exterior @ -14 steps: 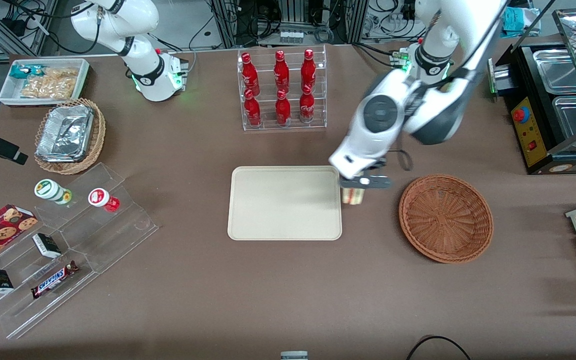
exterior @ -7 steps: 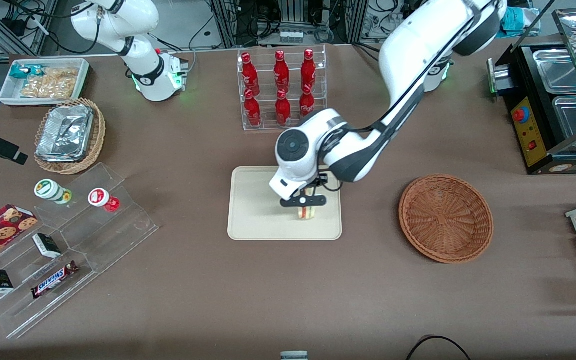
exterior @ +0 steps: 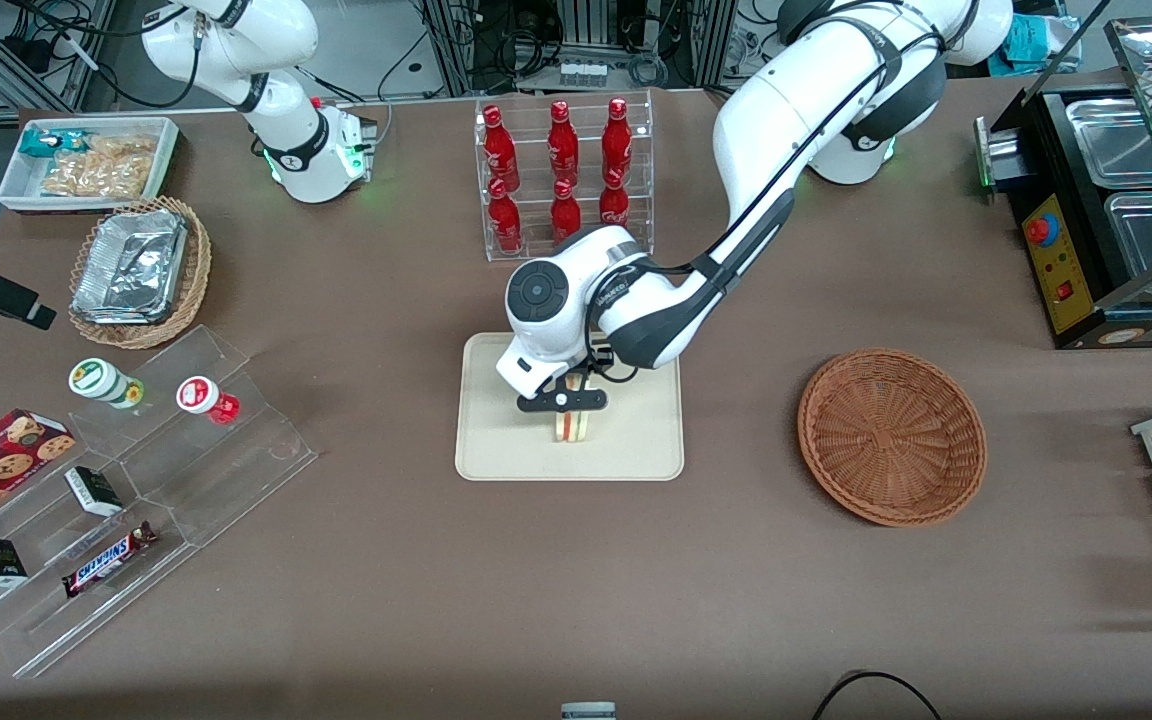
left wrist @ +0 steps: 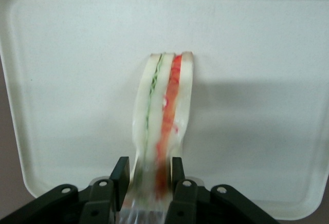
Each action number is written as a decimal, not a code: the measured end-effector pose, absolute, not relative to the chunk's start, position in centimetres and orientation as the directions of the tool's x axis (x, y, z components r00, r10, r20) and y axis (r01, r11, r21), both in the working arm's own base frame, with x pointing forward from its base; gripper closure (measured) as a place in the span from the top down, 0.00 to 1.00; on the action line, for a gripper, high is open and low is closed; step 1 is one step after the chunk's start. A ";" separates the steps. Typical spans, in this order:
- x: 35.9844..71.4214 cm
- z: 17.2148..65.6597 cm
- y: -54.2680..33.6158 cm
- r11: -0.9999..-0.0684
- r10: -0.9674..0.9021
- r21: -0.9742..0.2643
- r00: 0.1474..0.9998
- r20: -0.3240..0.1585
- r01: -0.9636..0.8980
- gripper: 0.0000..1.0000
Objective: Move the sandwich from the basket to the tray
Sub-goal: 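Carry the sandwich with the left gripper over the beige tray, then lower the sandwich onto the tray and open the left gripper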
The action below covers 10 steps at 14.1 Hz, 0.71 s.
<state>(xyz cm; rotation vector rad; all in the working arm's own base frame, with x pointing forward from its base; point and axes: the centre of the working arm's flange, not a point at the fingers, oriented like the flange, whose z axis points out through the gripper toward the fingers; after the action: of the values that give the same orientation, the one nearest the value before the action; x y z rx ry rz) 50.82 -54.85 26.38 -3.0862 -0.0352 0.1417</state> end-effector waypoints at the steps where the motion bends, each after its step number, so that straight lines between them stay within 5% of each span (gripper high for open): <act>1: 51.2 26.4 -54.7 -0.998 0.027 -0.054 0.996 -0.081 0.023 0.47; 6: 53.5 29.3 -53.2 -0.989 0.118 -0.093 0.993 0.013 0.119 0.95; 10: 56.2 41.0 -47.0 -0.959 0.234 -0.151 0.971 0.041 0.238 1.00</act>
<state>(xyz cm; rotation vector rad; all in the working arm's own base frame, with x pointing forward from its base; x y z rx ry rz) 56.17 -46.95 41.01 -2.9645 -0.3575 -0.0340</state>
